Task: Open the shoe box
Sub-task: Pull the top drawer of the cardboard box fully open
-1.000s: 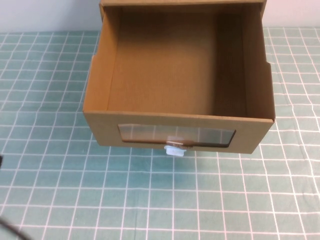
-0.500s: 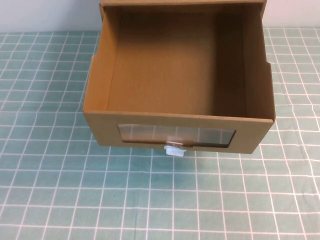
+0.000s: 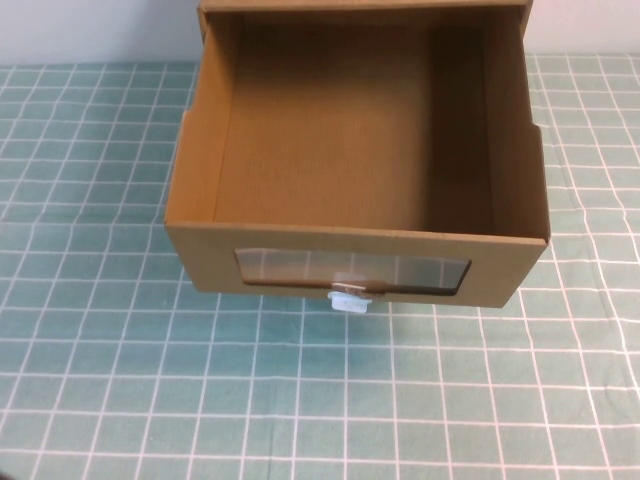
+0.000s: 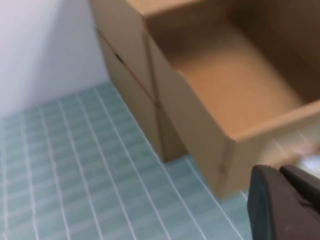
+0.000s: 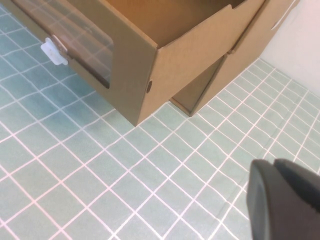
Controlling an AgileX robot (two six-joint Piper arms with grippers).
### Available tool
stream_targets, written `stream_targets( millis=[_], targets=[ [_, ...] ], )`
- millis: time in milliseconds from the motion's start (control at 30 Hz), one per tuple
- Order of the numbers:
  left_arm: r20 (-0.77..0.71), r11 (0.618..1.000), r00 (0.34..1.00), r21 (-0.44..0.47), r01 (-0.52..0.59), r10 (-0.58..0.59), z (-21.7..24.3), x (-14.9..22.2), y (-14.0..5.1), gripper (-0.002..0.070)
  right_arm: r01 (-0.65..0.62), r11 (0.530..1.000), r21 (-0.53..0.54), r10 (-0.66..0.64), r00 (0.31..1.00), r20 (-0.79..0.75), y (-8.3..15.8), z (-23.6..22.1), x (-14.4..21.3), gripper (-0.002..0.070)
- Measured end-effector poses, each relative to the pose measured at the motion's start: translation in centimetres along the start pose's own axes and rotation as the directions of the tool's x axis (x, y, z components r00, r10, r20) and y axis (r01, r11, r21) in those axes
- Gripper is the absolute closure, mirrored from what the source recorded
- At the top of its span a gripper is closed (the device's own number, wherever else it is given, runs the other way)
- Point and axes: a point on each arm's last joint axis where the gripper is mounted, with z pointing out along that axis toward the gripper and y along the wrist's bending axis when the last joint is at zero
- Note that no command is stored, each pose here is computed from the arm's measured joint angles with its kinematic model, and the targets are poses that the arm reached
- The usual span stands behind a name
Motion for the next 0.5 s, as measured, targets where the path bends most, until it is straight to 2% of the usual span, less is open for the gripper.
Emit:
stream_targets(
  millis=[133, 333, 500],
  targets=[
    [0.106, 0.997, 0.994, -0.082, 0.001, 0.008, 2.0, 3.3, 0.3, 0.068, 0.0, 1.0, 0.0, 0.0, 1.0, 0.0, 0.0, 0.0, 0.0, 0.069],
    [0.234, 0.987, 0.972, -0.161, 0.016, 0.023, 3.1, 10.7, -0.3, 0.068, 0.0, 1.0, 0.0, 0.0, 1.0, 0.0, 0.0, 0.0, 0.0, 0.0689],
    [0.213, 0.981, 0.977, -0.194, 0.027, 0.016, 4.0, 15.9, -0.9, 0.068, 0.0, 1.0, 0.0, 0.0, 1.0, 0.0, 0.0, 0.0, 0.0, 0.0689]
  ],
)
